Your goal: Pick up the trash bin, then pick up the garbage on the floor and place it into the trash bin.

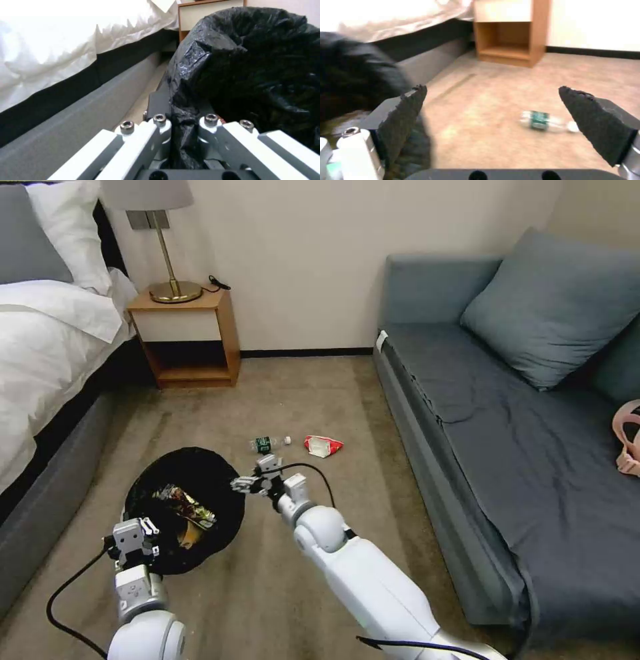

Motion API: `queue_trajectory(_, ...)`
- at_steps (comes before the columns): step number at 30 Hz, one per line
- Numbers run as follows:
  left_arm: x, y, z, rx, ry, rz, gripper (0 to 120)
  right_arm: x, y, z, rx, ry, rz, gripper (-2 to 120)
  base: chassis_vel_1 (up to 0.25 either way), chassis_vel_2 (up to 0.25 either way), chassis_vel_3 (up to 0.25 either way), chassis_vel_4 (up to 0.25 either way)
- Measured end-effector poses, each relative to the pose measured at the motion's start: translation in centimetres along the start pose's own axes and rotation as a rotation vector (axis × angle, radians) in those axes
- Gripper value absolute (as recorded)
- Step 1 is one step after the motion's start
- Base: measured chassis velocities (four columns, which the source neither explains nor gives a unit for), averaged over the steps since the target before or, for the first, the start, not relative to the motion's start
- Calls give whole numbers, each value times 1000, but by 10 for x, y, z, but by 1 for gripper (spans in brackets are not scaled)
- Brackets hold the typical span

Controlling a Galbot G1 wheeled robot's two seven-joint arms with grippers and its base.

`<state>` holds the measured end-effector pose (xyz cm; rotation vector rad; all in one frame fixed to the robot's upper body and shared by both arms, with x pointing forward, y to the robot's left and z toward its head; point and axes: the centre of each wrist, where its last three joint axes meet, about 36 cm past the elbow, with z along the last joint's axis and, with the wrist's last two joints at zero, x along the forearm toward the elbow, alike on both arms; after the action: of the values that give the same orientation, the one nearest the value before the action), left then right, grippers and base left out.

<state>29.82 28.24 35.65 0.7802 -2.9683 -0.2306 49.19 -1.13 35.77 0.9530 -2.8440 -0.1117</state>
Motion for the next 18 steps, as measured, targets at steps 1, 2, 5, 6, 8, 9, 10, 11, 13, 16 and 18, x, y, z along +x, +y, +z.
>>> queue_trajectory(1, -1, 1, 0, 3, 2, -3, 4, 6, -10, -1, -11, -3, 28, 100, 0, 0, 0, 0)
queue_trajectory(2, -1, 1, 0, 3, 2, -3, 4, 6, -10, -1, -11, -3, 28, 100, 0, 0, 0, 0)
queue_trajectory(5, -4, 4, 1, 9, 5, -11, 4, 25, -34, 2, -26, 8, 108, 100, 0, 0, 0, 0)
queue_trajectory(6, -4, 4, 1, 9, 5, -11, 4, 25, -34, 2, -26, 8, 108, 100, 0, 0, 0, 0)
queue_trajectory(8, -6, 5, 2, 11, 7, -14, 4, 37, -45, 5, -28, 14, 154, 100, 0, 0, 0, 0)
queue_trajectory(9, -7, 5, 3, 12, 8, -16, 4, 44, -51, 8, -30, 19, 176, 100, 0, 0, 0, 0)
queue_trajectory(10, -7, 5, 3, 12, 8, -16, 4, 44, -51, 8, -30, 19, 176, 100, 0, 0, 0, 0)
queue_trajectory(11, -9, 6, 3, 11, 9, -18, 4, 54, -60, 12, -37, 27, 212, 100, 0, 0, 0, 0)
queue_trajectory(13, -10, 7, 4, 11, 9, -21, 4, 68, -70, 16, -45, 36, 262, 100, 0, 0, 0, 0)
queue_trajectory(16, -11, 8, 4, 13, 10, -24, 4, 81, -76, 21, -42, 60, 298, 100, 0, 0, 0, 0)
queue_trajectory(18, -11, 8, 4, 14, 8, -27, 4, 90, -80, 24, -40, 71, 319, 100, 0, 0, 0, 0)
